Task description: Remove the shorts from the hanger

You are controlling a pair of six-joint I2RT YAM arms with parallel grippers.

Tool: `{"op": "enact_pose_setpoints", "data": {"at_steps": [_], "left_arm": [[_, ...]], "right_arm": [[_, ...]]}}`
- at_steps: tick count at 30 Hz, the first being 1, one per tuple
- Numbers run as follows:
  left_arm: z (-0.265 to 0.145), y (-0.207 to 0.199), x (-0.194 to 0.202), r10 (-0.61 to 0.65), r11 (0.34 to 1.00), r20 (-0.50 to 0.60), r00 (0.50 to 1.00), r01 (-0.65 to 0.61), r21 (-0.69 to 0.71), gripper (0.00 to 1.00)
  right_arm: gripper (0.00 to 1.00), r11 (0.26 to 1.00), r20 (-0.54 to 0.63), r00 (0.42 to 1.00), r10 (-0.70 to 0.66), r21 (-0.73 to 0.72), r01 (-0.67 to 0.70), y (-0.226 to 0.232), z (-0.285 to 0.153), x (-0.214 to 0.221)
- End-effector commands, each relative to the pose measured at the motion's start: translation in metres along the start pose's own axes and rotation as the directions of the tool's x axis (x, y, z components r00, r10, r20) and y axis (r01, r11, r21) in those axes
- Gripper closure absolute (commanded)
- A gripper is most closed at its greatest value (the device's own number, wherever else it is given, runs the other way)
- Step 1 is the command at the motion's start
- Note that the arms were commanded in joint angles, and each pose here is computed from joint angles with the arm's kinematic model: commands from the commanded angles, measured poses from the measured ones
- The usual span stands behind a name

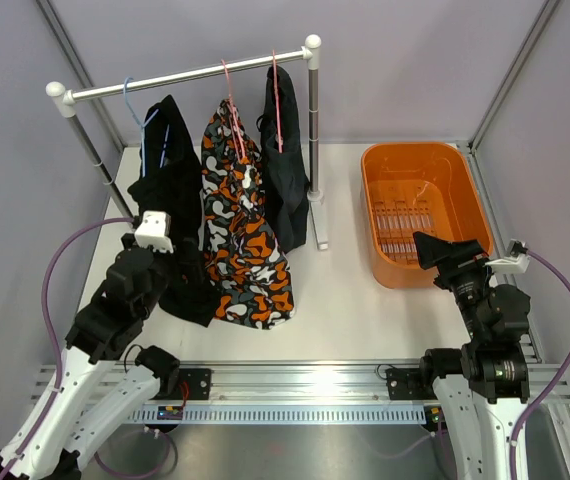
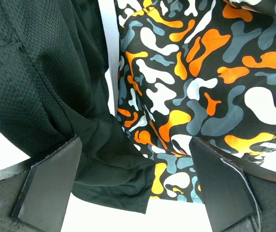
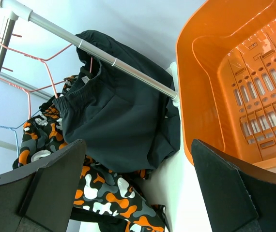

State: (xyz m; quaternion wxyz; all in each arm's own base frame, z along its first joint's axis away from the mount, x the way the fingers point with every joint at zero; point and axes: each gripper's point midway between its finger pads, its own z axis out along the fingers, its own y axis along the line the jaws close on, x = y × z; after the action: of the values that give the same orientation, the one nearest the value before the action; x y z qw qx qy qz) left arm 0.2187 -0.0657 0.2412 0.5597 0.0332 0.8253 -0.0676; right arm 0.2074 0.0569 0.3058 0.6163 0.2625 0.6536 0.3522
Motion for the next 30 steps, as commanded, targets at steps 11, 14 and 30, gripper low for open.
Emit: {"op": "enact_pose_setpoints", "data": {"at_steps": [11,14,30], "left_arm": [[-0.017,-0.058,-0.048,-0.065,0.948,0.117,0.991,0.025,0.316,0.01],[-0.033,-0.076,-0.093,-0.099,0.917,0.187,0.977,0.017,0.399,0.01],[-0.011,0.000,-0.236,-0.115,0.974,0.383,0.917,0.180,-0.139,0.01]], "right_arm": [[0.00,1.000,-0.001,1.000,-0.013,-0.007,0.013,0.006,-0.001,-0.004],[0.00,1.000,-0.005,1.000,-0.019,0.002,0.019,0.004,0.000,-0.004],[0.00,1.000,-0.063,0.998,-0.006,0.016,0.007,0.001,0.010,0.005]]}}
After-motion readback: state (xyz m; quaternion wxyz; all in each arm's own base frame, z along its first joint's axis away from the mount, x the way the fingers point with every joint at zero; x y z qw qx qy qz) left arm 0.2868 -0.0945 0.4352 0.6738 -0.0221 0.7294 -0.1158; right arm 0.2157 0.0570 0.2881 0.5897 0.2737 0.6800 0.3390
